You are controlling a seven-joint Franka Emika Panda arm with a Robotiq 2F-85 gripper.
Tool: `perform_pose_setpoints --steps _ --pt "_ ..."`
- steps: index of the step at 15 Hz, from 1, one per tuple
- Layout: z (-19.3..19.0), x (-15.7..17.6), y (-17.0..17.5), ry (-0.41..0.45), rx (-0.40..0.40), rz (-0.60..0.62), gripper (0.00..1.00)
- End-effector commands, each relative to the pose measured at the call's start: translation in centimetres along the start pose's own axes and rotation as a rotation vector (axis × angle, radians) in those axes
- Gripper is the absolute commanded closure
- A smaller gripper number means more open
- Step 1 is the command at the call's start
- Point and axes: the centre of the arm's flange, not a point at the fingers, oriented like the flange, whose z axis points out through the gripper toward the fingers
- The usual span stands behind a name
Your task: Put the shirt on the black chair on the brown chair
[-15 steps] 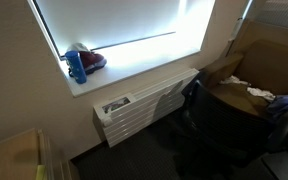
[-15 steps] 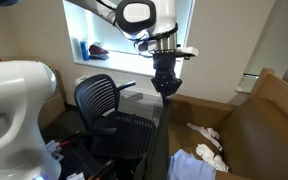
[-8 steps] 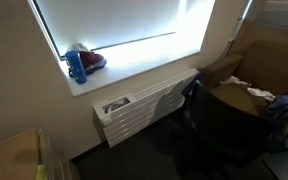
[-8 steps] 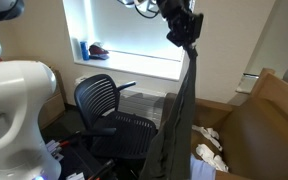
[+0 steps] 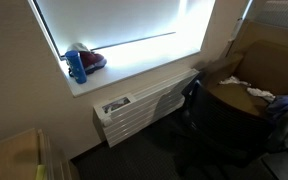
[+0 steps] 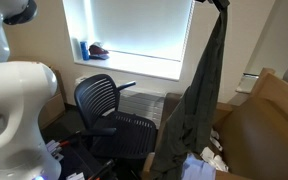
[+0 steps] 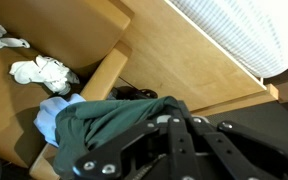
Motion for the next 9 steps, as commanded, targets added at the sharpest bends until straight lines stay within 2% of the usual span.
perform_pose_setpoints --steps 1,5,7,9 --pt "0.4 -0.3 0.4 -0.071 0.044 0.09 1.0" --pt "-1.1 -4.1 -0.2 -0.278 0.072 0.178 1.0" --pt "-2.3 -6.5 -1.7 -0.375 0.105 0.224 1.0" --pt "-1.6 -8.2 -2.5 -0.453 0.143 0.297 1.0"
